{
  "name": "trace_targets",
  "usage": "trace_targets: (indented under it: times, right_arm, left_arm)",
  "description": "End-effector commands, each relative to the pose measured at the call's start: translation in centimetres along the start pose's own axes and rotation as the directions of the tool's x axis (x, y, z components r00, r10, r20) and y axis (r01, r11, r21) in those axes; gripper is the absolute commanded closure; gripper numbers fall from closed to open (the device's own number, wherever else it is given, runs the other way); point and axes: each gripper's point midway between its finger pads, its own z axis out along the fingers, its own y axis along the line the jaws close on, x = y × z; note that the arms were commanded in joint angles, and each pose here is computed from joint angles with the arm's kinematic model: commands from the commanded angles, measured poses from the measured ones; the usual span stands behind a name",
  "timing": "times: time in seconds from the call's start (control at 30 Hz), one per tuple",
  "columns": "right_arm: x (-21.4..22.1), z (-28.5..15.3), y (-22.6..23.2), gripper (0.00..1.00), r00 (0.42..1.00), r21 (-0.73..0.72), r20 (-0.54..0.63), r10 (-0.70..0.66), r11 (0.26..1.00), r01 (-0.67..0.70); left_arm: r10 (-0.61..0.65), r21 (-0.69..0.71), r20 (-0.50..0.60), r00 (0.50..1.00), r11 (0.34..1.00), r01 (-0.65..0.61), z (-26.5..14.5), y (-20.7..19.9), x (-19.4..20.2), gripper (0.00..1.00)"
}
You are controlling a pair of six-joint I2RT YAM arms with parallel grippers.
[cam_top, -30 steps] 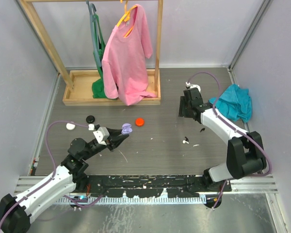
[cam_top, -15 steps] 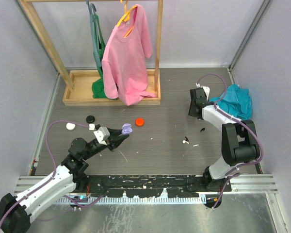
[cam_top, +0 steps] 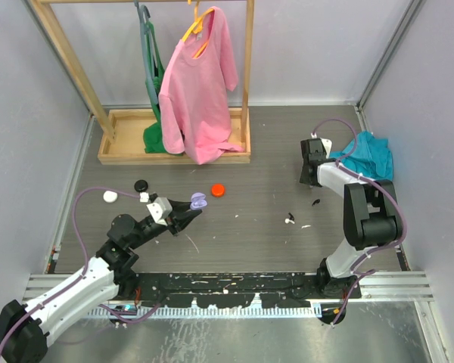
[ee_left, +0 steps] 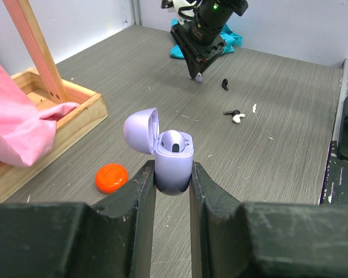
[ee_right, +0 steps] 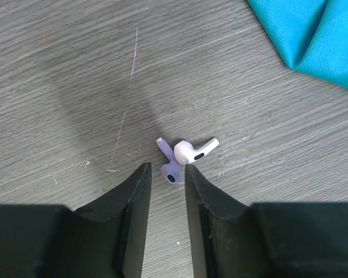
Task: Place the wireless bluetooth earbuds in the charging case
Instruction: Move the earbud to the center of the board.
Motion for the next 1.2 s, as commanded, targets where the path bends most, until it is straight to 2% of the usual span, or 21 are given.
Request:
trace_targets:
  times: [0.0, 0.6, 0.93, 1.17]
  right_arm:
    - [-0.9, 0.2, 0.3, 0.66, 0.999, -0.016, 0.023, 0.033, 0.999, -0.032]
    - [0.8, 1.0, 1.0, 0.70, 0.999, -0.046, -0.044, 0.029, 0.998, -0.031]
    - [0.4, 1.5, 0.4, 0.65, 0.998, -0.027, -0.030, 0.047, 0.998, -0.048]
    - [0.3, 1.4, 0.5, 0.71, 0.999, -0.045, -0.033, 0.043, 0.998, -0.044]
  left_arm:
    - [0.036, 0.011, 0.101, 0.994, 0.999, -0.037, 0.4, -0.1, -3.8, 1.00]
    - [0.036, 0.009, 0.099, 0.994, 0.999, -0.037, 0.5, -0.1, -3.7, 1.00]
    - [0.040, 0.002, 0.110, 0.993, 0.999, -0.041, 0.2, -0.1, -4.1, 1.00]
    - [0.042, 0.001, 0.111, 0.993, 0.999, -0.042, 0.2, -0.1, -4.1, 1.00]
